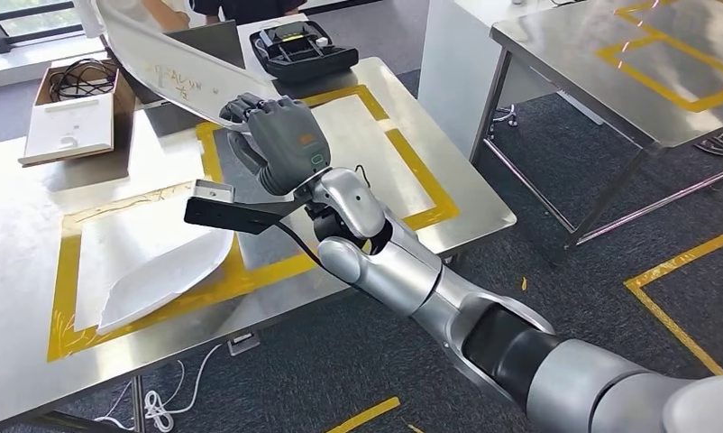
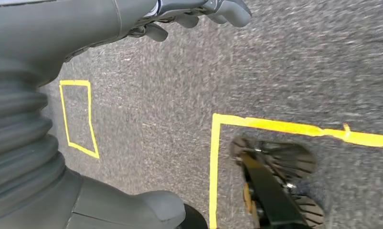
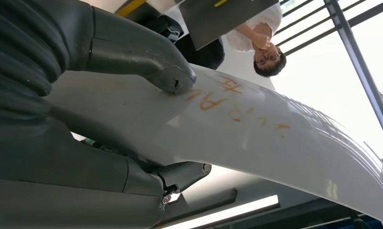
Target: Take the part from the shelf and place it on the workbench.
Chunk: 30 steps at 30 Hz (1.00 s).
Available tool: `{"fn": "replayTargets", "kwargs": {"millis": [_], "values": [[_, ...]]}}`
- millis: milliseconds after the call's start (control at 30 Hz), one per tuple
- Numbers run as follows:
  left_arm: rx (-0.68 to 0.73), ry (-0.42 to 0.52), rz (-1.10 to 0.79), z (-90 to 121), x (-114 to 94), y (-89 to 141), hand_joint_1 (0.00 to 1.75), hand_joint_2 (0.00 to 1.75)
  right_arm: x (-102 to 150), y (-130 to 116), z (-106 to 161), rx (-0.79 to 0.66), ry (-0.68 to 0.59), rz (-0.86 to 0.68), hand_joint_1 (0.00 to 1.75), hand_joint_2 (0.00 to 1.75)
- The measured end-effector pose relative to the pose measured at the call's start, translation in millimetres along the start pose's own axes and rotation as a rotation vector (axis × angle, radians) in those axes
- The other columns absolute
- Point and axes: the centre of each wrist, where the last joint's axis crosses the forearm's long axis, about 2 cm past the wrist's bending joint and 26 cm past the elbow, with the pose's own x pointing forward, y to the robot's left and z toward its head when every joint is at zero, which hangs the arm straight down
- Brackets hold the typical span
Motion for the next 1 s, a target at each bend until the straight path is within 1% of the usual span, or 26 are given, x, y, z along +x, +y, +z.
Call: {"fn": "replayTargets", "kwargs": {"millis": [167,267,400,533,633,700,767,867,1000], "values": [[-0.008,0.005,-0.015,0,0,0,0.00,1.75,-9,2,-2,0.019,0.051,-0.032,1.75,1.75],[-0.013,0.005,-0.029,0,3,-1,0.00,1.75,-28,3,-4,0.033,0.119,-0.053,1.75,1.75],[-0.008,-0.002,-0.055,1,9,-1,0.00,1.75,-69,12,4,0.097,0.279,-0.101,1.75,1.75],[-0.004,0.001,-0.073,1,9,-1,0.00,1.75,-109,33,31,0.267,0.496,-0.260,1.75,1.75],[-0.009,0.000,-0.074,1,9,-4,0.00,1.75,-125,45,49,0.345,0.620,-0.372,1.75,1.75],[-0.012,-0.005,-0.074,1,9,-5,0.00,1.75,-128,50,54,0.373,0.662,-0.401,1.75,1.75],[-0.015,-0.019,-0.075,1,10,-5,0.00,1.75,-126,51,52,0.399,0.692,-0.387,1.75,1.75],[-0.017,-0.044,-0.076,1,15,-5,0.00,1.75,-119,43,35,0.420,0.706,-0.344,1.75,1.75],[-0.012,-0.057,-0.071,2,19,-5,0.00,1.75,-111,29,13,0.424,0.687,-0.308,1.75,1.75]]}}
